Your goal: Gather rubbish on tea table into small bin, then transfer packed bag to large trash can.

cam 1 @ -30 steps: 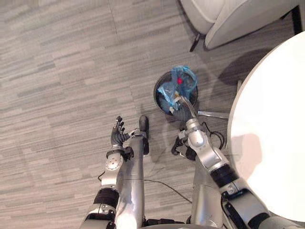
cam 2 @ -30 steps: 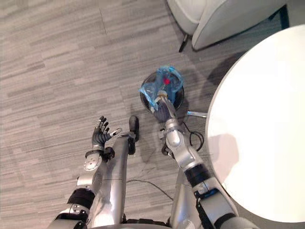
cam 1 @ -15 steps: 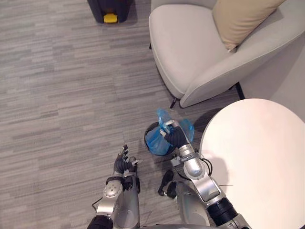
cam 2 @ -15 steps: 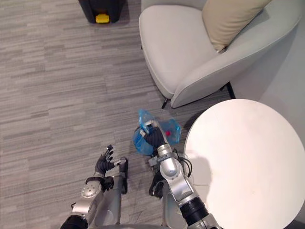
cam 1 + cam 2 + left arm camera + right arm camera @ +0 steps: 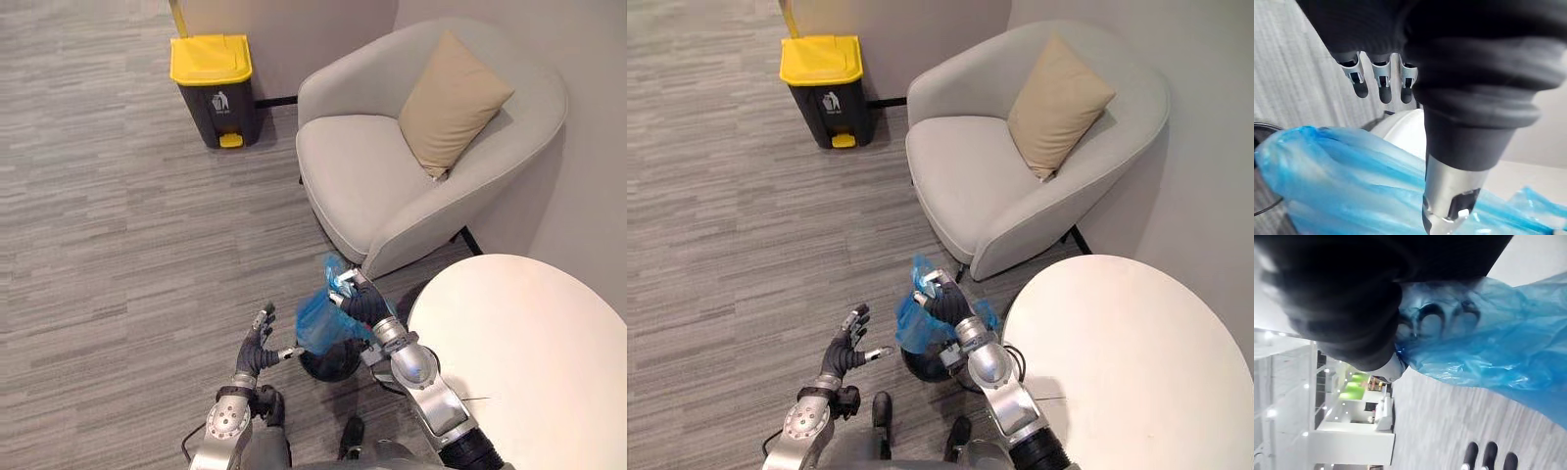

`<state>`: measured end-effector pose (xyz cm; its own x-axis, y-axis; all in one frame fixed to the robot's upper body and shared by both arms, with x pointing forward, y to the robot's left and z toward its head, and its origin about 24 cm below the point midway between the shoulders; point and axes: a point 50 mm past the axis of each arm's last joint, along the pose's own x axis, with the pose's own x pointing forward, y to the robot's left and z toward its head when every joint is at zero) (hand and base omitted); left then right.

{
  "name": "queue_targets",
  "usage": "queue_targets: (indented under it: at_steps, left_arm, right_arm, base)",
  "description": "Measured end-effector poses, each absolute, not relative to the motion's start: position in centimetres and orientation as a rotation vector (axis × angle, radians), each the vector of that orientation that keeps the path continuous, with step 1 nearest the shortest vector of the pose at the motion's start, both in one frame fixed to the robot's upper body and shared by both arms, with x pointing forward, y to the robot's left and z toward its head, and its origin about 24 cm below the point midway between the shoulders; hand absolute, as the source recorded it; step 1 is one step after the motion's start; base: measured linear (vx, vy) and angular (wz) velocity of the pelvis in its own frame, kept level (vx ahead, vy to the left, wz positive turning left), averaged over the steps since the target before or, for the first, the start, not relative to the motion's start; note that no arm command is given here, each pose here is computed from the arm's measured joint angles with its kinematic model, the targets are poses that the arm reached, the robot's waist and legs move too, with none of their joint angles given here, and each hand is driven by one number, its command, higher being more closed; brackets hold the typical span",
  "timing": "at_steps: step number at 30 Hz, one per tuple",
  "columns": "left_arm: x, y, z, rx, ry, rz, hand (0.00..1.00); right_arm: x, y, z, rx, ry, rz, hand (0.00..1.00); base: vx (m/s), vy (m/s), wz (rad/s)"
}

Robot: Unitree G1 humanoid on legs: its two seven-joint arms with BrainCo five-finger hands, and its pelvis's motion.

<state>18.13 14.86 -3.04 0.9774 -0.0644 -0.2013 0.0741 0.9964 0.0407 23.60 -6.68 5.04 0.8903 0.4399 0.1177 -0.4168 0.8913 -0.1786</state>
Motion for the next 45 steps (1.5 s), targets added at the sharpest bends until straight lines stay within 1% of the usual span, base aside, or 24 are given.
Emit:
queue_targets:
  at_steps: [5,10,15,19,22,29,37,45]
  left_arm:
    - [18.8,14.5,-1.5,0.105,0.108,-0.104,0.00]
    - [19.2,14.0,-1.0,0.184,0.068,-0.166,0.00]
    - [19.4,12.7,-0.8,0.227,0.045,-0.250,0.00]
    - [20.1,11.2,-0.3,0.257,0.002,-0.318,0.00]
    - [20.5,10.8,-0.5,0.287,0.002,-0.345,0.00]
    - [20.8,10.9,-2.2,0.358,0.069,-0.363,0.00]
    - [21.0,11.1,-3.3,0.409,0.120,-0.353,0.00]
    - [21.1,11.0,-3.7,0.410,0.131,-0.310,0.00]
  right_arm:
    - [23.3,-6.5,5.1,-0.103,-0.149,0.495,1.00]
    - [23.4,-6.1,6.0,-0.089,-0.185,0.547,1.00]
    - [23.7,-5.8,6.4,-0.095,-0.201,0.595,1.00]
    - [23.8,-5.5,6.7,-0.049,-0.203,0.624,1.00]
    - [24.1,-5.3,7.2,-0.025,-0.215,0.633,1.00]
    - [24.8,-5.0,8.9,0.030,-0.268,0.650,1.00]
    - [25.2,-4.3,12.4,0.161,-0.385,0.704,1.00]
    - [24.1,-2.5,13.1,0.263,-0.383,0.801,1.00]
  base:
    - [-0.01,0.020,-0.06]
    - [0.00,0.013,-0.03]
    - [0.00,0.023,-0.05]
    - [-0.02,0.009,-0.11]
    - [-0.03,0.000,-0.11]
    - [-0.01,-0.004,-0.08]
    - [0.01,0.001,-0.02]
    - [0.00,0.000,0.00]
